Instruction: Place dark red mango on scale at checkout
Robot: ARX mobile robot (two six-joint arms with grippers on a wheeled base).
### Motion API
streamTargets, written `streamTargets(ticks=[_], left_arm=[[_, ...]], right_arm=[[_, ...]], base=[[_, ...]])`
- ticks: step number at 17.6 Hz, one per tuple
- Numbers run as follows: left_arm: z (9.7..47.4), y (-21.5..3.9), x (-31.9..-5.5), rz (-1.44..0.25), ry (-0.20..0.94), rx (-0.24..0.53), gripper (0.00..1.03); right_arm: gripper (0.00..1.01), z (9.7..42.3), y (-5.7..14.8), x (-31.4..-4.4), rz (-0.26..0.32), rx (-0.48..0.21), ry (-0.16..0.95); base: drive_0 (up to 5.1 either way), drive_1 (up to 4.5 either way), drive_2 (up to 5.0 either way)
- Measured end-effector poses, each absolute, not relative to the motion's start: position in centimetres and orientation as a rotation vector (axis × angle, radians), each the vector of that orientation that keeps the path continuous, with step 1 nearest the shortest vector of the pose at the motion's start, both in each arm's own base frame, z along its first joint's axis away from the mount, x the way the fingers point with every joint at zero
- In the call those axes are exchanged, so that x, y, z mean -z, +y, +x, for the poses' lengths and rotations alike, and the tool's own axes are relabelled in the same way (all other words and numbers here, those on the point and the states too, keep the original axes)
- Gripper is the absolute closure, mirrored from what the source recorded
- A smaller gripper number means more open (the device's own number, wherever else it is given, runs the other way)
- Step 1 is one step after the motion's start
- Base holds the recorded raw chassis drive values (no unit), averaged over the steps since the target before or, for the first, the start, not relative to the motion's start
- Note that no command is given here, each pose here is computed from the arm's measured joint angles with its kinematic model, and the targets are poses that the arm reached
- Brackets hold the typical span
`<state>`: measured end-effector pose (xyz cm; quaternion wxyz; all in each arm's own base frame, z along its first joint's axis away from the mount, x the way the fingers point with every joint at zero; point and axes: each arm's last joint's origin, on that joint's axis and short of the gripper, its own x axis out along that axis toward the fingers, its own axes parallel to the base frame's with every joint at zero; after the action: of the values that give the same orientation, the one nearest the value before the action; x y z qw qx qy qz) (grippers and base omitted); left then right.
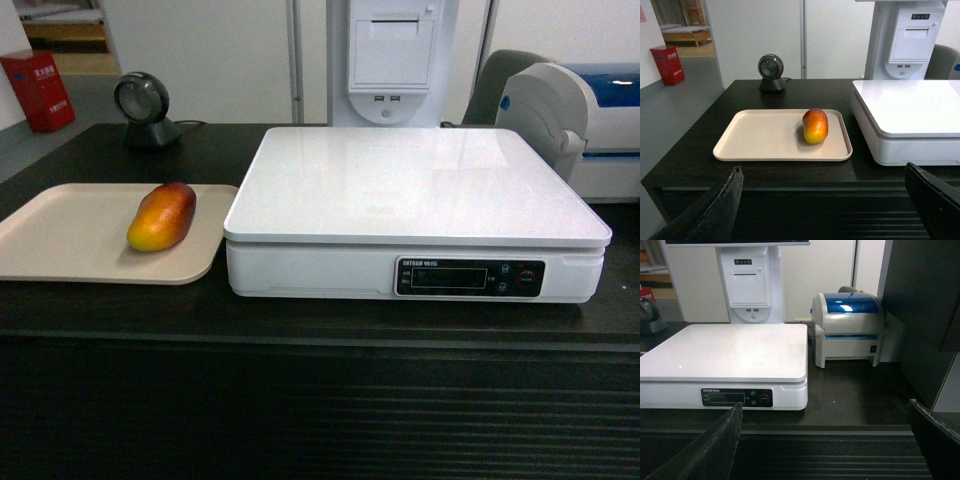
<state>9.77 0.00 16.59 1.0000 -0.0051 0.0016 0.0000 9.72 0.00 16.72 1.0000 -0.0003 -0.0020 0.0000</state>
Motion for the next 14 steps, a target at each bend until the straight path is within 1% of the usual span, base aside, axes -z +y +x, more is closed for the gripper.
streamTargets(ticks=[13,14], left_arm=[[9.77,0.0,-16.59,-0.01,0.003,0.0,0.05],[9.78,-0.11,-16.43,-0.032,0.079,-0.072,0.05]], right_arm=[[0.03,9.72,0.0,-16.72,-0.001,0.0,-0.004],[0.03,9.72,0.0,-16.72,-0.001,0.0,-0.004]], base=[[0.0,0.0,0.0],[0.0,0.0,0.0]])
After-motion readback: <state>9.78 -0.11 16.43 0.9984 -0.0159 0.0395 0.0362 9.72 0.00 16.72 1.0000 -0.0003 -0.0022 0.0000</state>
